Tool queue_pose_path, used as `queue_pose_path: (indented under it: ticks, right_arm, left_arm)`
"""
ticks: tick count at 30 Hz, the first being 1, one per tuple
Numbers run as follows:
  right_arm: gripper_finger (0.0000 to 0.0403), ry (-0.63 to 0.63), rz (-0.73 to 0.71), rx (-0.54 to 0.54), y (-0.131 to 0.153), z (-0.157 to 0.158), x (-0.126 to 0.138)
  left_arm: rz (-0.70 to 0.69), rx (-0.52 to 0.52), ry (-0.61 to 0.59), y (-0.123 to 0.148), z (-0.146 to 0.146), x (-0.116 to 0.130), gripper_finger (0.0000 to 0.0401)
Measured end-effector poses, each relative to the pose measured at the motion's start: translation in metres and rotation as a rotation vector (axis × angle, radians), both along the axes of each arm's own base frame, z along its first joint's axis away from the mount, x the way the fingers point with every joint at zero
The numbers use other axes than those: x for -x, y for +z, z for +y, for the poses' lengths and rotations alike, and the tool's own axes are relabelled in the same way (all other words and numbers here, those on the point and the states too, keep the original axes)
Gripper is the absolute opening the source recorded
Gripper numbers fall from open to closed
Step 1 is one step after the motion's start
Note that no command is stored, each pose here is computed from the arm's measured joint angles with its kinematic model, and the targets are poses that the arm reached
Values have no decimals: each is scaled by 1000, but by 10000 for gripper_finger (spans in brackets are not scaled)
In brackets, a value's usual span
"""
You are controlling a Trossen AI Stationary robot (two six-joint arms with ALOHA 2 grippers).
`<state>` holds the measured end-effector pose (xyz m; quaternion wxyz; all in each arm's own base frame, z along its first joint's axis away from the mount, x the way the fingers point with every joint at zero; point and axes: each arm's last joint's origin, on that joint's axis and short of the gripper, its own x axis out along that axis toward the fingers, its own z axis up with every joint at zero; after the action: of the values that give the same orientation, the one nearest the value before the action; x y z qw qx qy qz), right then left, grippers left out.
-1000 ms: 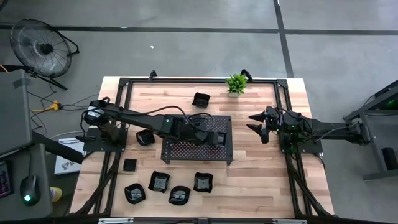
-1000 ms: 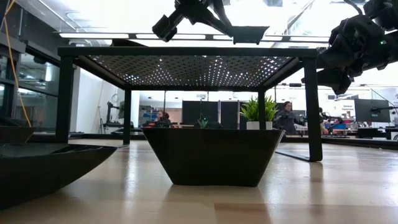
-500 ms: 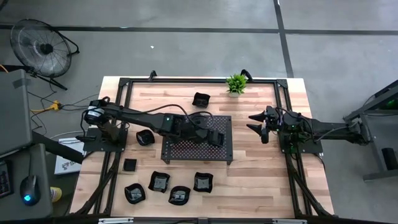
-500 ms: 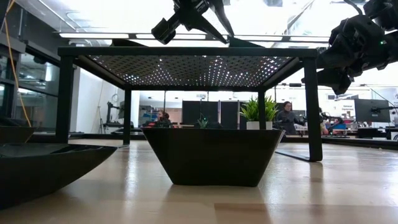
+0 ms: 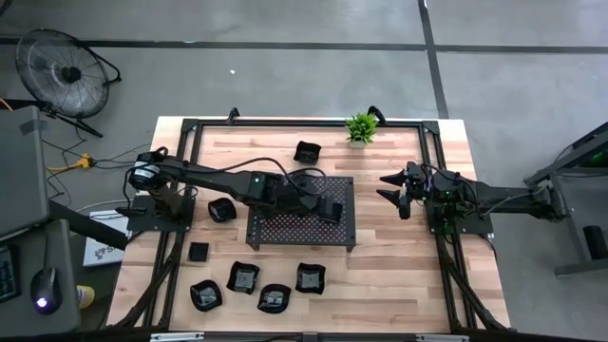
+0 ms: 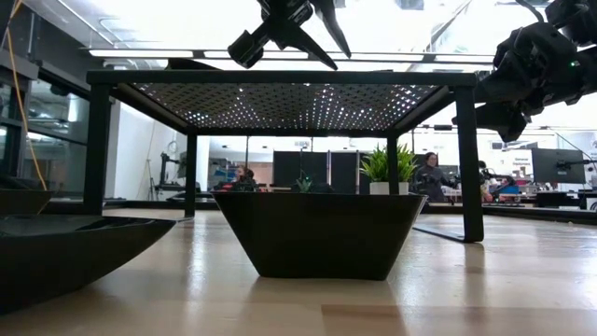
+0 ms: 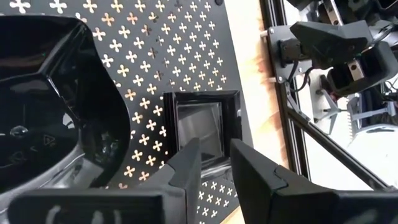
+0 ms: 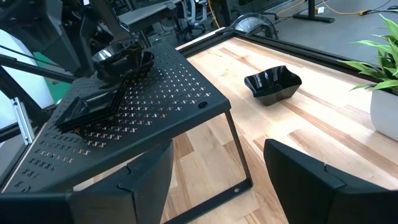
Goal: Pick & Place Mini shaped plates
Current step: Stack the top right distorted square plate on top of the distorted square plate on the shelf
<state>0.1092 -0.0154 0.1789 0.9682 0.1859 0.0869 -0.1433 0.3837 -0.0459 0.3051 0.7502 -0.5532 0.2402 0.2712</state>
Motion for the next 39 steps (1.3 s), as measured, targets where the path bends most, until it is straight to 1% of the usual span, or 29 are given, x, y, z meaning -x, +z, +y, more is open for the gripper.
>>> queue_pose_path:
  ticks: [3,7,10,13,21,25,28,39]
  right_arm:
    - [246,0,0,0,0,0,0]
    - [246,0,0,0,0,0,0]
    - [246,0,0,0,0,0,0]
    - [246,0,0,0,0,0,0]
    - [246,1,-1,0,0,0,0]
    - [246,2,1,-1,0,0,0]
    - [246,3,2,-1,0,0,0]
    - [246,3,5,-1,-1,0,0]
  left_arm:
    - [-2,-14,3,0,0,0,86]
    - [-26,-78,-19,6,1,1,86]
    - [-57,-153,-41,13,2,2,86]
    - [-70,-239,-88,20,3,4,86]
    - [-58,-466,-229,39,5,18,85]
    - [-37,-602,-344,50,7,27,85]
    - [7,-693,-439,53,14,33,85]
    - [27,-844,-769,64,61,51,85]
